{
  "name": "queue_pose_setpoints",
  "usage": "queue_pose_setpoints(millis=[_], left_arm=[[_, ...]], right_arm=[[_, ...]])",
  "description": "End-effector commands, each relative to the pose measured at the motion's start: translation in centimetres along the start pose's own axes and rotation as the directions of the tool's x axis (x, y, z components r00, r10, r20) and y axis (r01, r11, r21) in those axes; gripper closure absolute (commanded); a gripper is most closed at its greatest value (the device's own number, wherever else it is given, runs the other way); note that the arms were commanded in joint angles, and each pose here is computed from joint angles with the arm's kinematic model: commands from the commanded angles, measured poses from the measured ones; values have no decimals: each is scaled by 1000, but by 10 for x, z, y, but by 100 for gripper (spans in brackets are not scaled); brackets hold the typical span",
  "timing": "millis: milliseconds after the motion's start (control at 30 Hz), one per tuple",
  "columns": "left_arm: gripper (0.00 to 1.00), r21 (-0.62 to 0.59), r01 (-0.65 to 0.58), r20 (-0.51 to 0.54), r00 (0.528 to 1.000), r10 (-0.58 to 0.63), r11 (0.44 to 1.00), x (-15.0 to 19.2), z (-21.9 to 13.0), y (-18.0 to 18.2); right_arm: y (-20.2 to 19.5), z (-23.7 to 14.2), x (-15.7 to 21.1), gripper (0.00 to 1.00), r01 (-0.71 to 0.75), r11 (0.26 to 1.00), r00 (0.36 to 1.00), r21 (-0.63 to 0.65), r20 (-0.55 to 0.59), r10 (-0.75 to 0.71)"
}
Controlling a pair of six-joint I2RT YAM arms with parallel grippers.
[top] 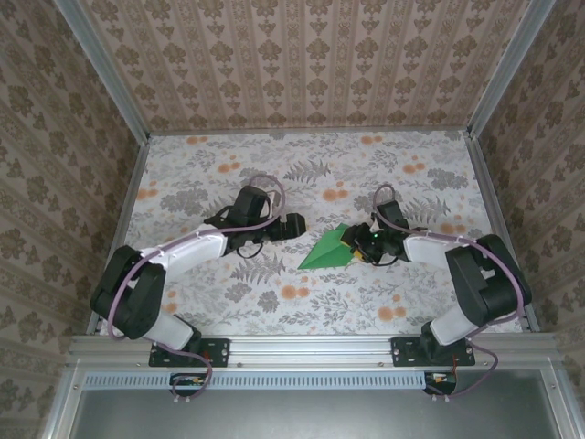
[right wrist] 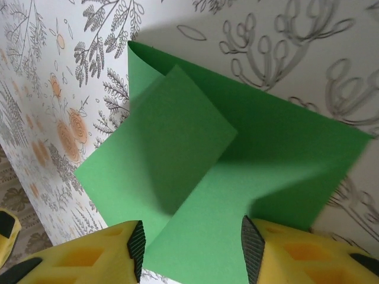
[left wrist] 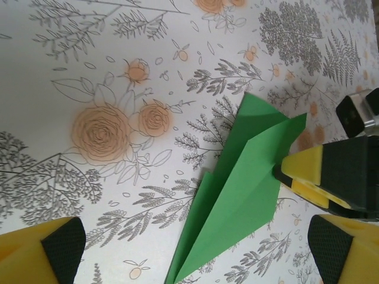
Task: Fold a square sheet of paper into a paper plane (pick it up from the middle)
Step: Pick up the paper from the center of the table.
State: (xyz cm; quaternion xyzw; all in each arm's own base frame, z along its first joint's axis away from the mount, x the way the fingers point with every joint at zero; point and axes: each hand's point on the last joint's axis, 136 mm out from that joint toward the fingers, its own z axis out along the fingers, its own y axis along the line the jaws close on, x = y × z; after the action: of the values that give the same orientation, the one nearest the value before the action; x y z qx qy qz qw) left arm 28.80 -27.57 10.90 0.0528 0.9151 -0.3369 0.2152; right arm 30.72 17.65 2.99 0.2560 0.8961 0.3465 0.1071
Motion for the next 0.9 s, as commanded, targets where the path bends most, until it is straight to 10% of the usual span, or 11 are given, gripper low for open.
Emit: queue_pose_setpoints(millis=[0, 867], left_arm=[[0, -24, -34, 38, 999, 34, 999, -11, -10, 1], [0, -1, 110, 0, 994, -110, 994, -1, -10, 21]], right_arm=[[34, 8, -5, 53, 39, 993, 999, -110, -8, -40], [49, 27, 2, 84, 33, 977, 997, -212, 82, -16]])
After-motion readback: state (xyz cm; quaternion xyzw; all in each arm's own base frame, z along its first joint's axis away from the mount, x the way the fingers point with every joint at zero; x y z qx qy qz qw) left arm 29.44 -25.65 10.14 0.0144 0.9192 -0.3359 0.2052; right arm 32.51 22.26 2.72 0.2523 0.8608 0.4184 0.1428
